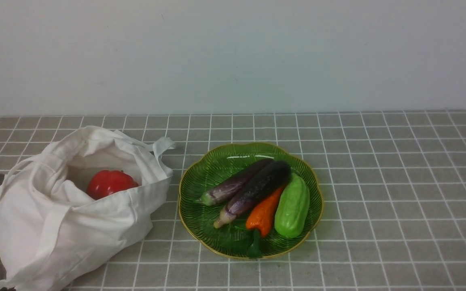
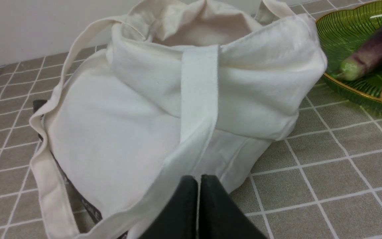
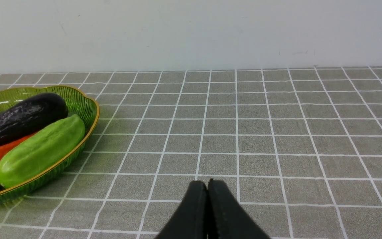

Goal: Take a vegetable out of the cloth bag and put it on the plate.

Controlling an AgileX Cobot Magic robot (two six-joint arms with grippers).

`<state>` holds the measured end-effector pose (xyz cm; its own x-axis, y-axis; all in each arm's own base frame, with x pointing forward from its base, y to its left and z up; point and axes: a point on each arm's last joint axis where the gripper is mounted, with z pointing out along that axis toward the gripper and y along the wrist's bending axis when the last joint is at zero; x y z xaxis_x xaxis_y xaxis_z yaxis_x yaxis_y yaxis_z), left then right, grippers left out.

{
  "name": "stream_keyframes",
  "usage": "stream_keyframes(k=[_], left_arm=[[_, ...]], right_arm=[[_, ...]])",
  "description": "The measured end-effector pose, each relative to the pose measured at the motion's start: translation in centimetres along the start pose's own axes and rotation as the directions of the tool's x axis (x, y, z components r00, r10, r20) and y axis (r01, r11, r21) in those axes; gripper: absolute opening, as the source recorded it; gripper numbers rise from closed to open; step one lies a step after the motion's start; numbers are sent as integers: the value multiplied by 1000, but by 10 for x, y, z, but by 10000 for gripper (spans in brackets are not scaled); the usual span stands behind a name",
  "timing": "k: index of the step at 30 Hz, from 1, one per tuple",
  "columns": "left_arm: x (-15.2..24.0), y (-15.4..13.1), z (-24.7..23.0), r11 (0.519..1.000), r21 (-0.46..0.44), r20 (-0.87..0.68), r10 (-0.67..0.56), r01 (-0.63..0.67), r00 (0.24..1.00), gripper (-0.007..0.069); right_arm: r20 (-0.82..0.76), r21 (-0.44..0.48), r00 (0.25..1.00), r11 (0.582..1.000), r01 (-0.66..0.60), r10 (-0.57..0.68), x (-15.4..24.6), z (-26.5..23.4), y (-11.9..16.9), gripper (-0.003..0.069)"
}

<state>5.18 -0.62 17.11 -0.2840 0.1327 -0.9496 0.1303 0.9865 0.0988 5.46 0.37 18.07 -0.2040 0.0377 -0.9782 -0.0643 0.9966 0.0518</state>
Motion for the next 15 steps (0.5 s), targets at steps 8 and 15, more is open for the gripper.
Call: stream_keyframes(k=[8, 15], left_arm=[[0, 0, 0, 1000, 0, 0, 0, 0, 1000, -5], [0, 0, 0, 1000, 0, 0, 6, -6, 1000, -5]], right_arm=[[0, 0, 1000, 1000, 0, 0, 0, 0, 0, -15], [0, 0, 1000, 1000, -1, 1, 0, 0, 0, -15]])
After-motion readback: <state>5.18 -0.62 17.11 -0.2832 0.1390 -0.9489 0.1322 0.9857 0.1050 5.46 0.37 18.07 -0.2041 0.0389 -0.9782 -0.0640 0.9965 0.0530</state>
